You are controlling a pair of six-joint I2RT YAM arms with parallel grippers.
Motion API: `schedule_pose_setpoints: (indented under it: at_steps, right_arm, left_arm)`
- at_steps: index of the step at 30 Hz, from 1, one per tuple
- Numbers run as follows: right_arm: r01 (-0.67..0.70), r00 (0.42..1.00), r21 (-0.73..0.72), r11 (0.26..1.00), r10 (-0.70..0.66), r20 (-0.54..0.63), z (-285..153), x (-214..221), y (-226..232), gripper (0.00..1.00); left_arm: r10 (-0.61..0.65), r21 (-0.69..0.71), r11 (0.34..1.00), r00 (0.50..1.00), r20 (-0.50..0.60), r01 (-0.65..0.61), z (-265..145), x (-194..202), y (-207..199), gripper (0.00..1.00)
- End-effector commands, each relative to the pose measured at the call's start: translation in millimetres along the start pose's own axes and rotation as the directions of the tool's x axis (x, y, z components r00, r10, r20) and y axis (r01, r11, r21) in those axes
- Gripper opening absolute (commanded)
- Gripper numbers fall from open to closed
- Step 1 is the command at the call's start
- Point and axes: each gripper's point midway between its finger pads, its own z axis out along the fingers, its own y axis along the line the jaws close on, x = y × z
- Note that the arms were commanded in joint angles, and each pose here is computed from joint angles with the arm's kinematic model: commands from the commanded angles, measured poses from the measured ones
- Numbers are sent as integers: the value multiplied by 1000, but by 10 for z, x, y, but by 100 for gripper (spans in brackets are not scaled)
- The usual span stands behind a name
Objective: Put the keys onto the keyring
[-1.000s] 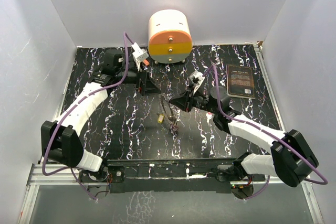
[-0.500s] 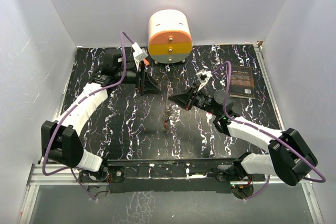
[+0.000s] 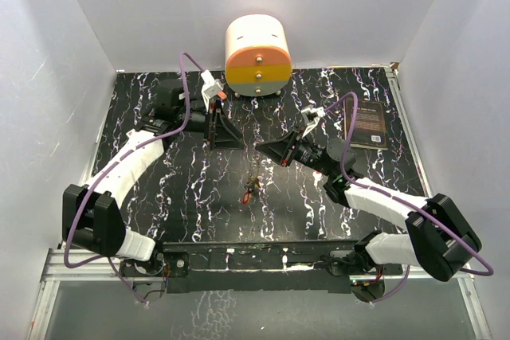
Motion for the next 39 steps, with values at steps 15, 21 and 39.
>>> schedule_pose_setpoints:
  at_steps: [15, 21, 39]
  right_arm:
    - [62, 989, -28, 998, -58, 139, 137, -407, 349, 8]
    - [71, 987, -10, 997, -68, 148, 138, -440, 360, 8]
    - [117, 985, 32, 993, -120, 120, 337, -389, 521, 8]
  left_arm:
    - [-57, 83, 995, 998, 4, 57, 105, 129, -170, 75]
    - [-66, 48, 997, 998, 1, 65, 103, 193, -108, 73]
    - [-37, 128, 991, 996, -81, 47, 234, 316, -272, 78]
